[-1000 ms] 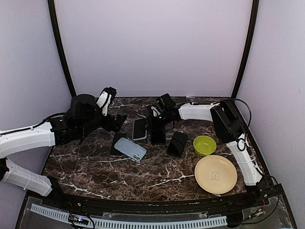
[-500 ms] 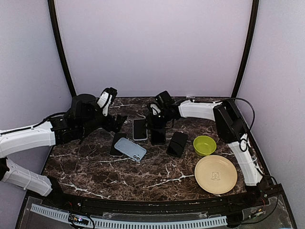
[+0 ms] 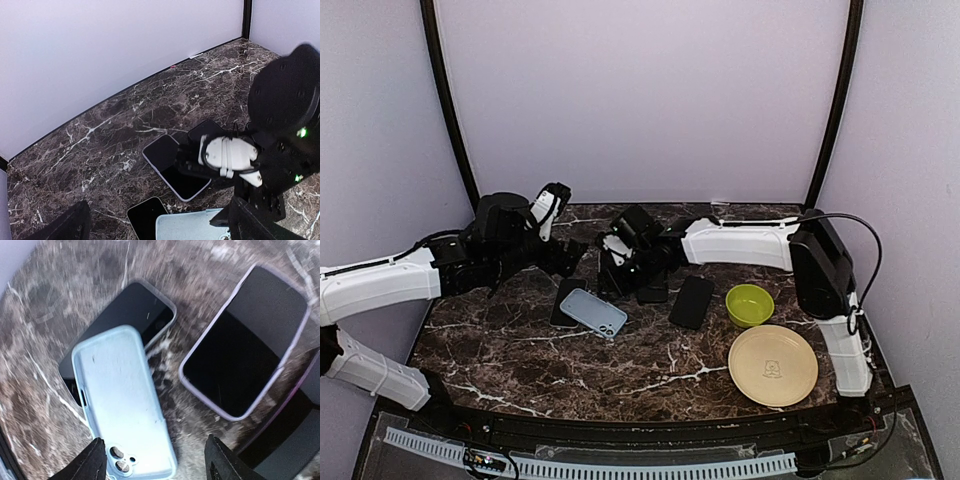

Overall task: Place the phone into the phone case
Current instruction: Place the phone with the phone case at the center of the board, then pick up the phone case from the phone.

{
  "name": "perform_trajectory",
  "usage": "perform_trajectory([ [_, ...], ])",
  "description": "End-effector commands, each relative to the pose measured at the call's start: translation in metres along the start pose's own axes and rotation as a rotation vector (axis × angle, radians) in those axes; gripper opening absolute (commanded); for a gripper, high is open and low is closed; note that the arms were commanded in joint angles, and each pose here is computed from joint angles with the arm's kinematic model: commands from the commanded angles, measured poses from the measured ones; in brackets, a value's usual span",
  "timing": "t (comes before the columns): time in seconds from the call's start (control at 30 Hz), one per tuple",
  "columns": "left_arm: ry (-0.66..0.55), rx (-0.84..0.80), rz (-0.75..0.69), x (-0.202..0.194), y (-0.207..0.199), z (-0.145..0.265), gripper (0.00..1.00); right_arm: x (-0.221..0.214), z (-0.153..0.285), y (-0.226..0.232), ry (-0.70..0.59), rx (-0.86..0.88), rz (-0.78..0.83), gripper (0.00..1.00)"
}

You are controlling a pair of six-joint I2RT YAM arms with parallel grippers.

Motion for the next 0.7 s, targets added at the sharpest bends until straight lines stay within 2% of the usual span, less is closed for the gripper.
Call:
perform_trajectory([
  [0.0,-0.013,-0.004,0.01,0.008,0.003,0.003,0.98,-0.022,-0.025,-0.009,0.089,-0.078,0.038,0.66],
  [0.17,-0.011,-0.007,0.003,0.007,0.002,0.003,0.98,-0.034,-0.035,-0.001,0.12,-0.044,0.054,0.48],
  [0.37,-0.012,-0.026,0.008,0.008,0.0,0.003,0.97,-0.056,-0.044,-0.002,0.168,-0.065,0.079,0.33],
  [0.53,-0.008,-0.04,0.012,0.008,-0.001,0.003,0.93,-0.057,-0.04,-0.006,0.19,-0.109,0.099,0.01],
  [0.67,-0.01,-0.085,0.017,0.009,-0.005,0.003,0.91,-0.046,-0.01,-0.005,0.087,-0.139,0.143,0.0],
])
Point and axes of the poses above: each gripper's point midway between its finger pads, its own z axis back along the fingers, its own y axis along the line the jaws close on, x = y × z, the point moved 7 cm from there along z, back along the fingers, and after that the axes turned 2 degrees about -z, right-handed, at the moved point
